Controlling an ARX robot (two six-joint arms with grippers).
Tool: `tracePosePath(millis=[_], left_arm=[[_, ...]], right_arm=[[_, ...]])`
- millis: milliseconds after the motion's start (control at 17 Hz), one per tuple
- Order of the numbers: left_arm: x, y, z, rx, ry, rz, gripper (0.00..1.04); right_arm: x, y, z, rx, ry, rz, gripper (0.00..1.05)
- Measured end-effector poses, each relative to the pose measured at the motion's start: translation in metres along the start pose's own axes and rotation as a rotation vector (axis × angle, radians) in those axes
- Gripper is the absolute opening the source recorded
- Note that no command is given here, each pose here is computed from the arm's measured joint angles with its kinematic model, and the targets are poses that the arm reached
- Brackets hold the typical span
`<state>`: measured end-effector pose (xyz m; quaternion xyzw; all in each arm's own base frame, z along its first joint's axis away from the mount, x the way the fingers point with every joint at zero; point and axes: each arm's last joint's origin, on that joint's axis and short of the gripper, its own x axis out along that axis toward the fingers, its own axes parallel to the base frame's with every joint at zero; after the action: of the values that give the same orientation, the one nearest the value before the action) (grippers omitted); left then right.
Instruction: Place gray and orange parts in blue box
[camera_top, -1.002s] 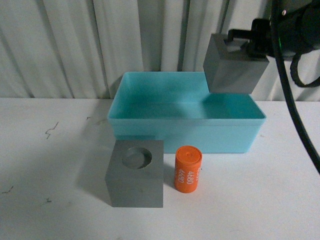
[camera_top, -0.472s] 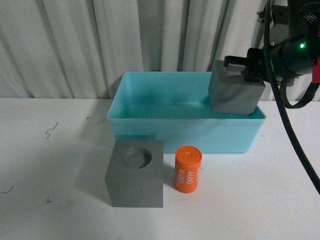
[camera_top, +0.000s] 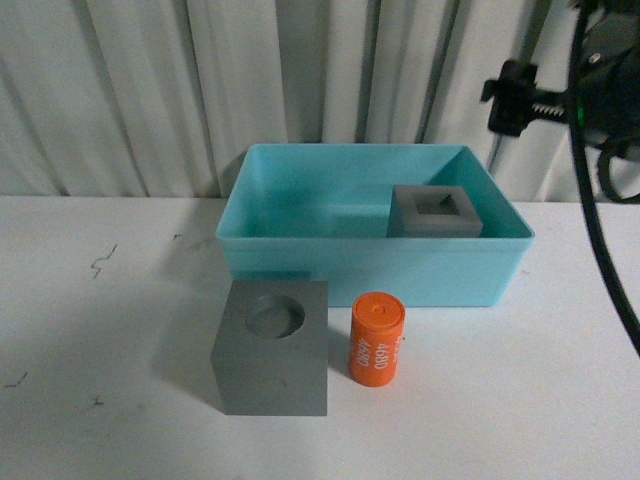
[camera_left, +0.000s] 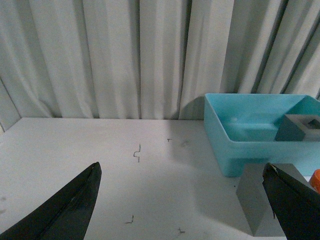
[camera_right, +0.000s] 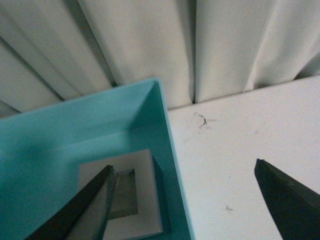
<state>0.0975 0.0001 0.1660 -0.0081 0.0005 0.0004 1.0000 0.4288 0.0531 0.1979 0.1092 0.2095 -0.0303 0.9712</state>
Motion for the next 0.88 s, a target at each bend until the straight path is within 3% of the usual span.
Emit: tracePosePath(millis=[59, 177, 295, 413, 531, 590, 649, 766, 884], left_arm=[[0.000, 0.000, 0.000, 0.000, 0.000, 0.000, 0.98], [0.000, 0.000, 0.000, 0.000, 0.000, 0.000, 0.98], [0.000, 0.000, 0.000, 0.000, 0.000, 0.000, 0.98], [0.000, 0.000, 0.000, 0.000, 0.000, 0.000, 0.98], [0.000, 0.000, 0.000, 0.000, 0.000, 0.000, 0.98], [0.000, 0.000, 0.000, 0.000, -0.001, 0.000, 0.98], [0.000, 0.000, 0.000, 0.000, 0.000, 0.000, 0.98], [0.000, 0.000, 0.000, 0.000, 0.000, 0.000, 0.98], [0.000, 0.000, 0.000, 0.000, 0.001, 0.000, 0.98]], right_arm=[[-0.033, -0.009, 0.018, 0.033, -0.077, 0.025, 1.00], [-0.105, -0.030, 0.033, 0.095, -0.154, 0.064, 0.98], [-0.163, -0.055, 0.006, 0.152, -0.099, 0.020, 0.98], [-0.204, -0.068, -0.046, 0.168, 0.035, -0.065, 0.98], [-0.219, -0.069, -0.062, 0.155, 0.010, -0.042, 0.97], [-0.221, -0.070, -0.053, 0.083, -0.212, 0.055, 0.87], [-0.226, -0.071, -0.056, 0.014, -0.313, 0.075, 0.79], [-0.234, -0.077, -0.085, -0.162, -0.397, 0.069, 0.50], [-0.243, -0.079, -0.092, -0.196, -0.428, 0.066, 0.26]])
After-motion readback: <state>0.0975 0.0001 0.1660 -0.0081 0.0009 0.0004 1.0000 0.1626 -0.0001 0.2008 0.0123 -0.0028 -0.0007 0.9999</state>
